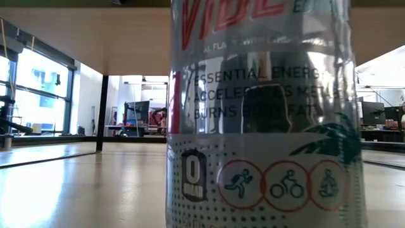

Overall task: Place canned beverage on shelf
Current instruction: Put the bottom white-pink soda can on the shelf

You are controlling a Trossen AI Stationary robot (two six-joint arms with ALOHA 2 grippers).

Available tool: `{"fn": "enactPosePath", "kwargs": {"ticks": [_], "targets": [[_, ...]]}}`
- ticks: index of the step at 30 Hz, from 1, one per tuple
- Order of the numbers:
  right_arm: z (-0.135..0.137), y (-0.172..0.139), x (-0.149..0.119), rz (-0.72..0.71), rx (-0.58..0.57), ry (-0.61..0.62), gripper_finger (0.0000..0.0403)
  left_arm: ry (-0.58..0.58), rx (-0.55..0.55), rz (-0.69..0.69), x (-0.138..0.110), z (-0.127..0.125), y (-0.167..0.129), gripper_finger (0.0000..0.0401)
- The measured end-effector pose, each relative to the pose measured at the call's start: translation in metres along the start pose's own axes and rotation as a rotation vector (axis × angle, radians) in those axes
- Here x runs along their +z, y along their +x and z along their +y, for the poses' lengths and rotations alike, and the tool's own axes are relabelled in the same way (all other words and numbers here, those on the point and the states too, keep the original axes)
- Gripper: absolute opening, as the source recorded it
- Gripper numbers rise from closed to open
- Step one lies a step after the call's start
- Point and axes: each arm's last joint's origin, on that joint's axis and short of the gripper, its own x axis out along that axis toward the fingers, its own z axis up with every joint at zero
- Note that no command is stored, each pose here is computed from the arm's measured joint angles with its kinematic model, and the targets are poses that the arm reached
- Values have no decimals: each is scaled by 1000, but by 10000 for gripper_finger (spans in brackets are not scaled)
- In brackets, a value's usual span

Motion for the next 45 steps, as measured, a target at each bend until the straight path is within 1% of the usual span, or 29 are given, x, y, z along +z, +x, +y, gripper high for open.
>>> {"fn": "enactPosePath", "kwargs": {"ticks": [5,8,14,16,19,22,24,27,28,32,36,41,45], "targets": [[1,1,2,-15,10,18,236,-15,-48,23,1,4,6,324],[2,1,3,-17,27,7,236,-30,-41,19,2,5,7,324],[2,1,3,-18,28,5,236,-21,-37,14,2,5,6,318],[2,1,3,-18,28,5,236,-21,-35,13,2,4,6,305],[2,1,3,-17,27,2,236,-18,-37,13,2,4,6,273],[2,1,3,-15,31,-4,236,-10,-62,20,2,3,5,243],[3,-3,5,-11,36,-11,236,13,-81,22,3,0,2,241],[7,-14,15,-18,49,-13,236,86,-93,17,5,-6,-9,241],[8,-20,19,-18,53,-19,236,107,-81,12,6,-8,-13,241],[13,-45,40,-41,79,-47,236,130,-38,2,17,-10,-28,241],[18,-73,62,-99,131,-71,236,147,-47,3,29,-10,-41,241],[24,-111,86,-194,201,-98,236,112,-165,6,59,-12,-74,241],[26,-132,95,-253,205,-109,236,122,-251,-27,82,-15,-110,241]]}}
